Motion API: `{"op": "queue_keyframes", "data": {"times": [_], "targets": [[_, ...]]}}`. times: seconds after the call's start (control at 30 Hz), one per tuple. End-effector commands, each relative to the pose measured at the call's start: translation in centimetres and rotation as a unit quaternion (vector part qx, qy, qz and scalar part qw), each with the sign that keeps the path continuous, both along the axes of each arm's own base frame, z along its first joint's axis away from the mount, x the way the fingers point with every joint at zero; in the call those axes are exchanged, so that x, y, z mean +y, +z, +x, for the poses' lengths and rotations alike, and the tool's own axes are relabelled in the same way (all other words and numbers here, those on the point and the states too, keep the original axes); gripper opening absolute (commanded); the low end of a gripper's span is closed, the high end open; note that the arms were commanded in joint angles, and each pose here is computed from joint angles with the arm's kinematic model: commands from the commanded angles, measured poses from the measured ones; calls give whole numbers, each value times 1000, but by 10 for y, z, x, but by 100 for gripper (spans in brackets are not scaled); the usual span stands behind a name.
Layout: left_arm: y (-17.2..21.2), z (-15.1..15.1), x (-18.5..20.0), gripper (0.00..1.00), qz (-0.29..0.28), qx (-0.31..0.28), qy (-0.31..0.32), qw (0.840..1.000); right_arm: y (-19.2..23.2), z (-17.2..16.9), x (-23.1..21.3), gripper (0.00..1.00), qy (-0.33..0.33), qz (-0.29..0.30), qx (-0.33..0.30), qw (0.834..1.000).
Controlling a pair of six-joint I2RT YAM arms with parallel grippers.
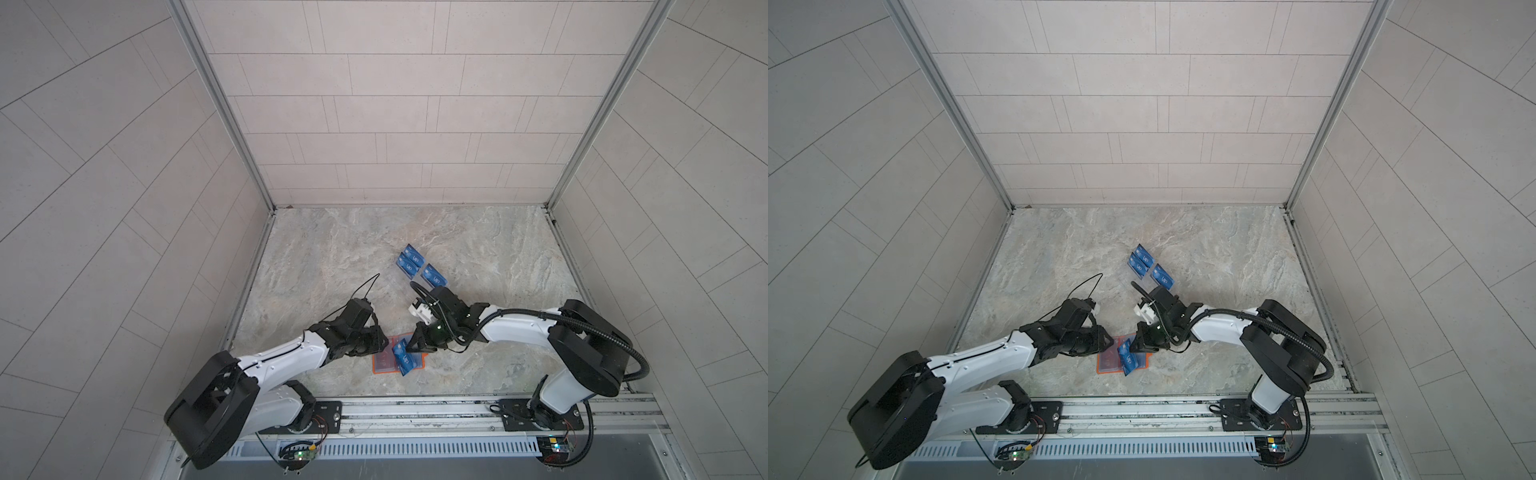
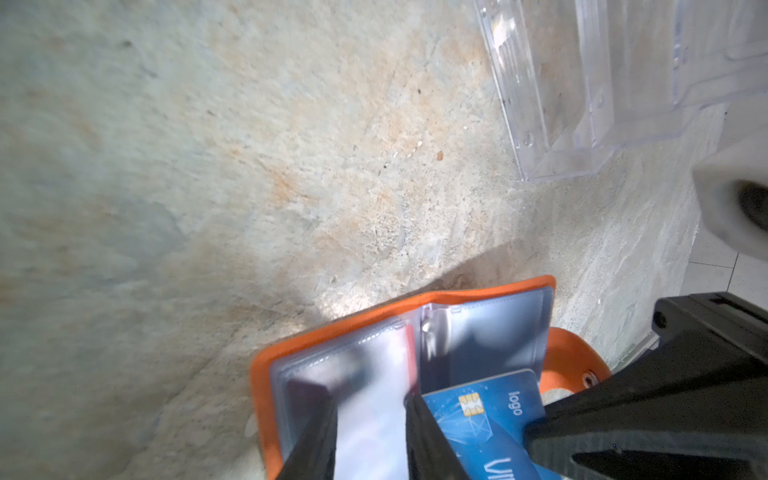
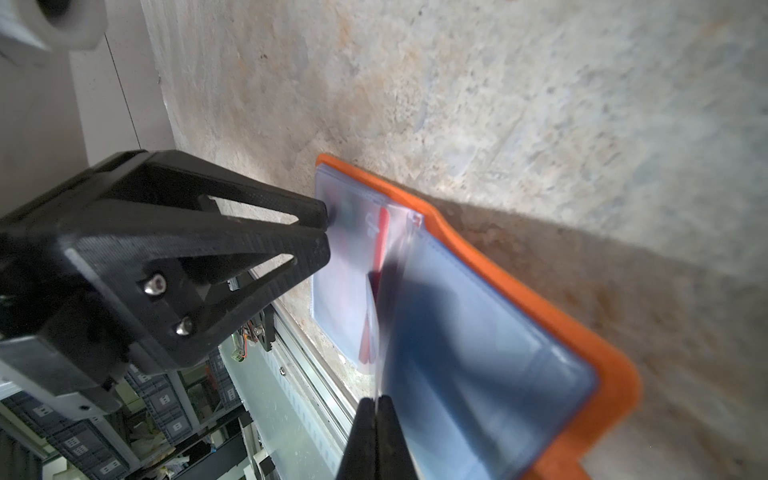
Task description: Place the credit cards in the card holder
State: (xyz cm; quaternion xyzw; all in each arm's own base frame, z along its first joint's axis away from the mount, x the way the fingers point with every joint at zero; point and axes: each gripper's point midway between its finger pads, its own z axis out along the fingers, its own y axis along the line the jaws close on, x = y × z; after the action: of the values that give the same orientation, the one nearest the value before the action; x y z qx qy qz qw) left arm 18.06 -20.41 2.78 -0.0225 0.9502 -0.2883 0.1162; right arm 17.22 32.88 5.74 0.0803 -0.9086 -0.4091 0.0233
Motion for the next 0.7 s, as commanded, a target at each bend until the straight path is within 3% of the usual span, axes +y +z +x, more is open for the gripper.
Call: {"op": "queue_keyframes", "data": {"times": [0.0, 0.67], "targets": [[-10, -8, 8, 33, 20, 12, 1, 1000, 2, -1, -2, 0, -2, -14, -1, 1000], [-8, -8, 9, 34, 18, 11, 5, 1000, 7, 0, 0, 0, 4, -17, -5, 1000]]}}
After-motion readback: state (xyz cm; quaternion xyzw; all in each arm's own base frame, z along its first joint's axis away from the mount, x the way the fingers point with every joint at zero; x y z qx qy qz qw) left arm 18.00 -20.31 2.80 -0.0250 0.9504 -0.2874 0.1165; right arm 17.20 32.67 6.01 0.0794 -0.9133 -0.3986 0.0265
